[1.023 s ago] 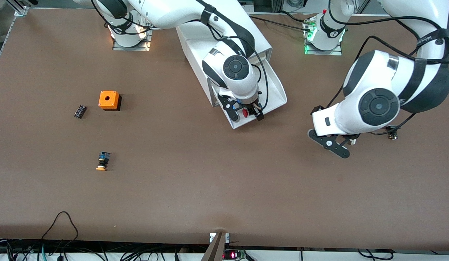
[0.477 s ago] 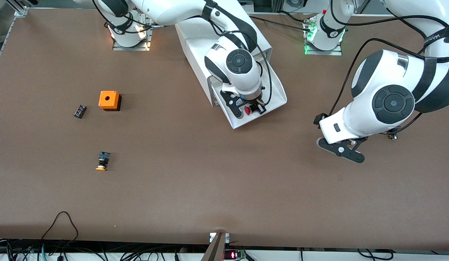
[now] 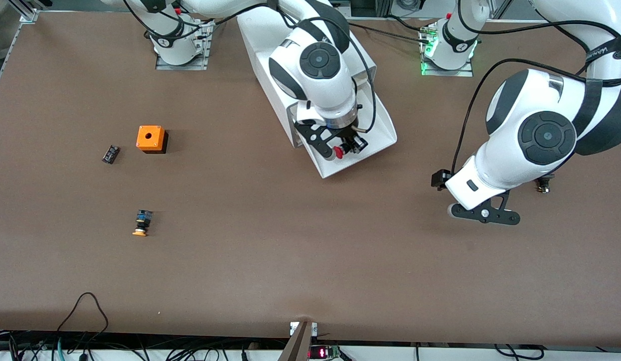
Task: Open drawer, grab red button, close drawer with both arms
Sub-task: 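Lift the red button with the right gripper while the left gripper pushes the drawer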
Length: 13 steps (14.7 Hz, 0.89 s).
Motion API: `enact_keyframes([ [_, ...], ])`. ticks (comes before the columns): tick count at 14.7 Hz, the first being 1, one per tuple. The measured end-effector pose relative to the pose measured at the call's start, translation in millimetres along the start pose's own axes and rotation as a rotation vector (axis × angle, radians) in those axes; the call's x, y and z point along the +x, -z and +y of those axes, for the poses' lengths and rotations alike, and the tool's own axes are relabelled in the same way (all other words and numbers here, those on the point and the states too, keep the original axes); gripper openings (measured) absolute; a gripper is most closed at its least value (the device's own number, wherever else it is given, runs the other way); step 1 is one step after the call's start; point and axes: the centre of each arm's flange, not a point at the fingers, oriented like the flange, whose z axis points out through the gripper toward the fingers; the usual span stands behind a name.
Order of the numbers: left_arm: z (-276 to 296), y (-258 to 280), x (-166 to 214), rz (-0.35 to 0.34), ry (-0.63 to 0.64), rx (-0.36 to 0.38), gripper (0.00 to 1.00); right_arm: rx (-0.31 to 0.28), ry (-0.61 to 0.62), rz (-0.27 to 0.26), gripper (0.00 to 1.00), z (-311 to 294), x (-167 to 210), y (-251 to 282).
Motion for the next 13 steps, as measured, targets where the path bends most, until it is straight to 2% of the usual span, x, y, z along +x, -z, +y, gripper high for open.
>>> enact_keyframes([
  [2, 8, -19, -7, 0.035, 0.082, -0.025, 1.0, -0.003, 0.1, 0.015, 0.43, 1, 39, 20],
  [4, 23, -38, -22, 0.07, 0.177, -0.052, 1.0, -0.001, 0.182, 0.026, 0.43, 6, 93, 44],
  [7, 54, -66, -43, 0.112, 0.309, -0.089, 1.0, -0.034, 0.315, 0.001, 0.43, 27, 178, 72],
  [10, 89, -95, -61, 0.115, 0.449, -0.132, 1.0, -0.065, 0.454, -0.012, 0.43, 52, 254, 78],
  [13, 118, -117, -75, 0.085, 0.496, -0.14, 1.0, -0.09, 0.568, -0.03, 0.43, 80, 316, 71],
])
